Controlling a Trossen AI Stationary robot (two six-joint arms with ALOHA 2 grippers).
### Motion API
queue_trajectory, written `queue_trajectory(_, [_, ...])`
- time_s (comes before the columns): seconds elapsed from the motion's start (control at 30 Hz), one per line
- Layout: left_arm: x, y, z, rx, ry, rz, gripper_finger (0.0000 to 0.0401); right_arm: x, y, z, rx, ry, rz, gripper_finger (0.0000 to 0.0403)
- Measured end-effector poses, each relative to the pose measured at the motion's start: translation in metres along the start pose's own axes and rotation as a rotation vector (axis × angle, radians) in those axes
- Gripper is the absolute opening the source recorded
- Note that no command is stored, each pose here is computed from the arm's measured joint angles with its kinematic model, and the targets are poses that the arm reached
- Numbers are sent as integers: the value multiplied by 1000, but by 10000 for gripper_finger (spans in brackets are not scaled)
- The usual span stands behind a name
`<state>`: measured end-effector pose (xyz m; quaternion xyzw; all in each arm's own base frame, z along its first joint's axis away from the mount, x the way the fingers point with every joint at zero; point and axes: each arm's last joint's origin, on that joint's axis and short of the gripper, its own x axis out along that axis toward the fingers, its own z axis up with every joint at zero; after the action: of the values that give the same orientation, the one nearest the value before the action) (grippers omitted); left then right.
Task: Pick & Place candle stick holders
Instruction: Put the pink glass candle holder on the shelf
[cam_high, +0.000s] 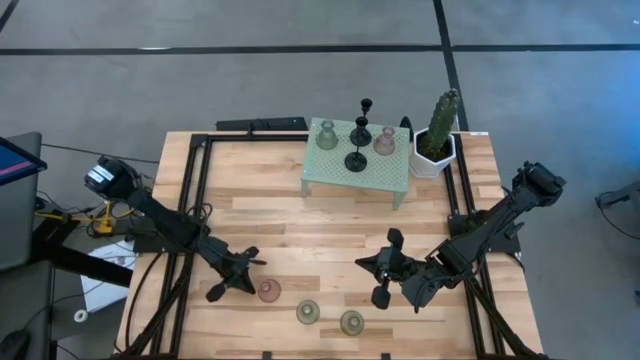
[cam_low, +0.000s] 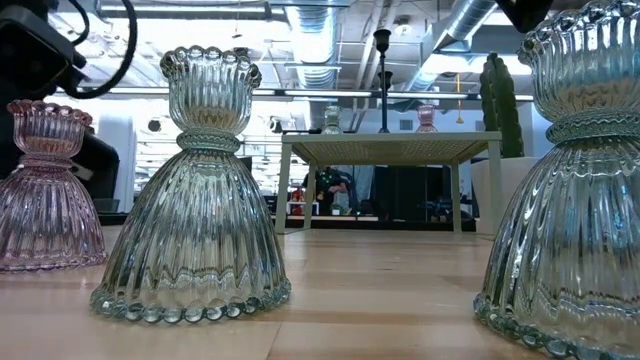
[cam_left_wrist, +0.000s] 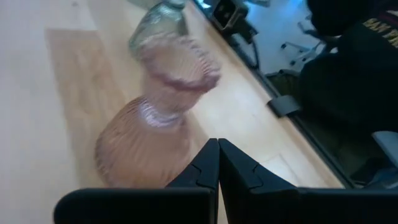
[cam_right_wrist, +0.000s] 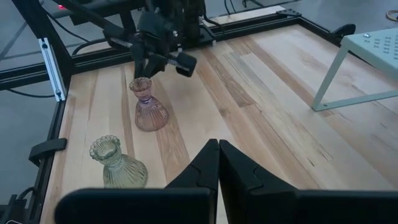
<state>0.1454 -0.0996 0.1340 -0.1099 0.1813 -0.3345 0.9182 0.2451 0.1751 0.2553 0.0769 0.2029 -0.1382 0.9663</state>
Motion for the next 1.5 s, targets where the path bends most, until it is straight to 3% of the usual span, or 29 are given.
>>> queue_trajectory(0.23, [25, -4, 7, 12, -13, -36, 3, 0, 0, 0, -2, 1, -1, 0])
queue_trajectory(0.43, [45, 1, 10, 53, 11, 31, 3, 0, 0, 0, -4, 2, -1, 0])
queue_trajectory(0.77, [43, 27, 16, 141, -17, 183, 3, 1, -1, 0, -1, 2, -8, 0])
queue_trajectory(0.87, [40, 38, 20, 165, -26, 184, 3, 3, -3, 1, 2, 2, -15, 0])
queue_trajectory(1.3, [34, 73, 55, 314, -116, 112, 5, 54, 3, -26, -4, 70, -47, 0])
queue_trajectory(1.5, [36, 91, 61, 318, -114, 108, 3, 74, 9, -38, 27, 74, -16, 0])
